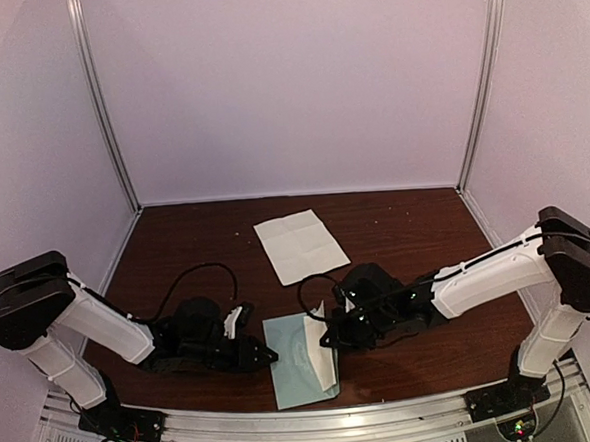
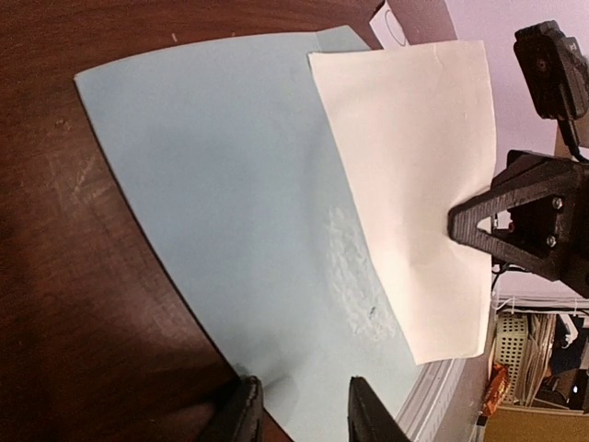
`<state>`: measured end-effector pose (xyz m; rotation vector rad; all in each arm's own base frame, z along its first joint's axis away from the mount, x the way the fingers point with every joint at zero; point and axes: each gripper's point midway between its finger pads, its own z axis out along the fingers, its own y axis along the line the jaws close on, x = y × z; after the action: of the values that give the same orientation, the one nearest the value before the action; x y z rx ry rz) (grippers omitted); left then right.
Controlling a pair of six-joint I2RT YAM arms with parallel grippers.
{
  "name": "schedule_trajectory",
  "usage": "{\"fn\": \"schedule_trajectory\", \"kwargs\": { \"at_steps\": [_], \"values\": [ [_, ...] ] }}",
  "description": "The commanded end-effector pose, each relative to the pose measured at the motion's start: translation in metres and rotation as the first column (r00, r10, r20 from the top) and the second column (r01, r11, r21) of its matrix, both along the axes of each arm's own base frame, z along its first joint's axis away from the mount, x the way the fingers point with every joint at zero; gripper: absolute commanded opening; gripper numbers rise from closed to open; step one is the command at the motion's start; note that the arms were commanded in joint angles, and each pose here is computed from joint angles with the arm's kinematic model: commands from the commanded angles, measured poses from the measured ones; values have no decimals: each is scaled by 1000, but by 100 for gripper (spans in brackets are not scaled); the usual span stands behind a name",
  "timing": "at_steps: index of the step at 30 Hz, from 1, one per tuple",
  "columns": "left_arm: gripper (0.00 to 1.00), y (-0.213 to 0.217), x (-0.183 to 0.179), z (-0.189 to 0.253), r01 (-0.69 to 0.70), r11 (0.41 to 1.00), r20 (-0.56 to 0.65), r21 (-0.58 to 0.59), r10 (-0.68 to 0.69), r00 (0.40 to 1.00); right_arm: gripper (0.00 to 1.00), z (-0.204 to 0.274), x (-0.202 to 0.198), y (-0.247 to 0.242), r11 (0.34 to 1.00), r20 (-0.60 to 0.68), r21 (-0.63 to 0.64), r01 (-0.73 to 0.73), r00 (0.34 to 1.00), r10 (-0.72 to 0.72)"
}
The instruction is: Place the letter into the envelope and seal it
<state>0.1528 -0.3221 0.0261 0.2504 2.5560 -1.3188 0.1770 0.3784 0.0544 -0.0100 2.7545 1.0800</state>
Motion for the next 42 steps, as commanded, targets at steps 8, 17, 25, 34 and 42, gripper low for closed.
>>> {"fn": "schedule_trajectory", "kwargs": {
  "at_steps": [8, 17, 25, 34, 42],
  "values": [
    [33, -1, 8, 14, -36, 999, 37, -40, 37, 999, 0, 9, 9, -31, 988, 53, -46, 146, 988, -143],
    [33, -4, 13, 17, -29, 999, 65, -28, 30, 997, 0, 6, 9, -40, 983, 59, -79, 167, 985, -162],
    [34, -10, 23, 22, -14, 1000, 124, 23, 11, 992, 0, -4, 3, -41, 983, 30, -111, 144, 990, -141],
    [34, -11, 22, 8, -7, 998, 95, 60, 1, 995, 0, -11, -2, -28, 991, -7, -105, 86, 996, -87],
    [34, -12, 19, 1, 6, 998, 72, 59, -10, 997, 0, -13, -4, -17, 996, -29, -71, 57, 998, -59]
  ]
}}
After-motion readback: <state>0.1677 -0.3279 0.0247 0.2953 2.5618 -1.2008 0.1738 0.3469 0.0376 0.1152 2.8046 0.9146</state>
